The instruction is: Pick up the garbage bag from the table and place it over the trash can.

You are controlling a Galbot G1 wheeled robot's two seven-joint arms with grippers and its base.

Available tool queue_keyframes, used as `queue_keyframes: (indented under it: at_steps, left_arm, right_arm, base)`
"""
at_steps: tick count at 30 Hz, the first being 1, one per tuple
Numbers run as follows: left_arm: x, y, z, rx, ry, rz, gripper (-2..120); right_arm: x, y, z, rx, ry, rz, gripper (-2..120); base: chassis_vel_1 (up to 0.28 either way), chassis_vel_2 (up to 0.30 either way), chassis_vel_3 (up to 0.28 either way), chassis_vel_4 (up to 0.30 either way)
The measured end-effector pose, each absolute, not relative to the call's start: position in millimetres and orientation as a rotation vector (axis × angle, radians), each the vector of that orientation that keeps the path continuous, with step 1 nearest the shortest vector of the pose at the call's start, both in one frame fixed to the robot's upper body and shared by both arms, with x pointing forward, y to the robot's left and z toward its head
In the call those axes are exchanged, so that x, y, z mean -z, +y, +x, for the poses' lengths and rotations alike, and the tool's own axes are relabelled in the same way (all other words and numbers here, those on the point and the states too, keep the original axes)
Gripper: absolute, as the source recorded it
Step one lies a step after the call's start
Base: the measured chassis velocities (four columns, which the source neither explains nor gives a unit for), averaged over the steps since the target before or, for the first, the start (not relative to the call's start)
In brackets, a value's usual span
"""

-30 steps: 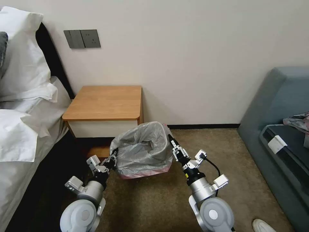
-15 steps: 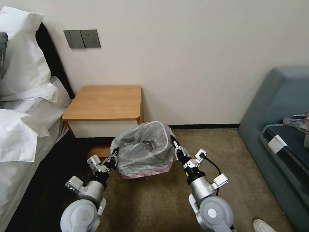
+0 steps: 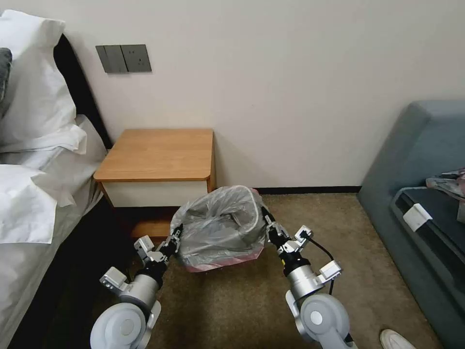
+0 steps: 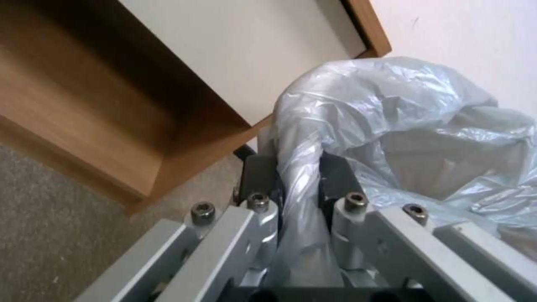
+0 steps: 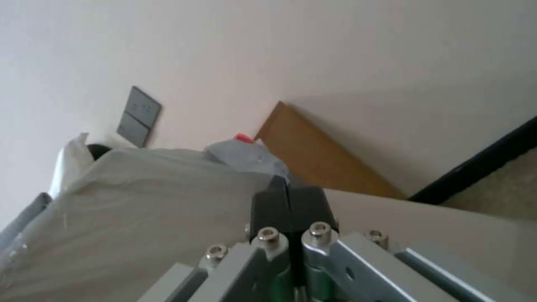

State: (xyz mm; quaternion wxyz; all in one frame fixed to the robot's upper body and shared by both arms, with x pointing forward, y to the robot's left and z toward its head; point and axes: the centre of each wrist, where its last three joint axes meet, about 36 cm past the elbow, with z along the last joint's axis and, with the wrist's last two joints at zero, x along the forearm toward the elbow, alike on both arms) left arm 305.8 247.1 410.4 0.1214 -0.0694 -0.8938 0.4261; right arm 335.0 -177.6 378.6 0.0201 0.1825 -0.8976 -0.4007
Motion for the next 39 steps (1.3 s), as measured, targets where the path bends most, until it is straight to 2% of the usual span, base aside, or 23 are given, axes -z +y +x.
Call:
queue_keyframes:
  at_steps: [20, 22, 24, 28, 30, 33, 36, 38, 39]
  left_arm:
    - [-412, 246, 307, -1.236, -2.618, -0.211, 6]
    - [-412, 246, 308, -1.230, -2.625, -0.209, 6]
    - [-413, 247, 310, -1.217, -2.640, -0.199, 6]
    - [-414, 249, 312, -1.207, -2.649, -0.187, 6]
    - [-415, 250, 315, -1.187, -2.664, -0.172, 6]
    - [-415, 250, 315, -1.169, -2.674, -0.167, 6]
    - [-416, 248, 317, -1.067, -2.719, -0.152, 6]
    - [-416, 248, 317, -1.035, -2.732, -0.150, 6]
    - [-416, 246, 317, -0.955, -2.764, -0.144, 6]
  right_arm:
    - [-350, -197, 338, 0.971, -2.898, 0.491, -2]
    - [-349, -198, 336, 0.933, -2.918, 0.499, 2]
    - [-348, -201, 330, 0.811, -2.974, 0.518, 15]
    - [-348, -205, 326, 0.720, -3.015, 0.515, 24]
    - [-349, -213, 322, 0.592, -3.082, 0.490, 37]
    - [-350, -218, 320, 0.540, -3.112, 0.479, 43]
    - [-358, -227, 319, 0.414, -3.199, 0.477, 57]
    - [-361, -229, 319, 0.386, -3.220, 0.489, 60]
    - [-370, -232, 321, 0.289, -3.284, 0.536, 68]
  base:
    - [0.000, 0.000, 0.000, 0.000]
    - [0.000, 0.000, 0.000, 0.000]
    - [0.000, 0.000, 0.000, 0.000]
    - [0.000, 0.000, 0.000, 0.000]
    - [0.000, 0.000, 0.000, 0.000]
    - [0.000, 0.000, 0.000, 0.000]
    - [0.000, 0.000, 0.000, 0.000]
    - [0.000, 0.000, 0.000, 0.000]
    - [0.000, 0.000, 0.000, 0.000]
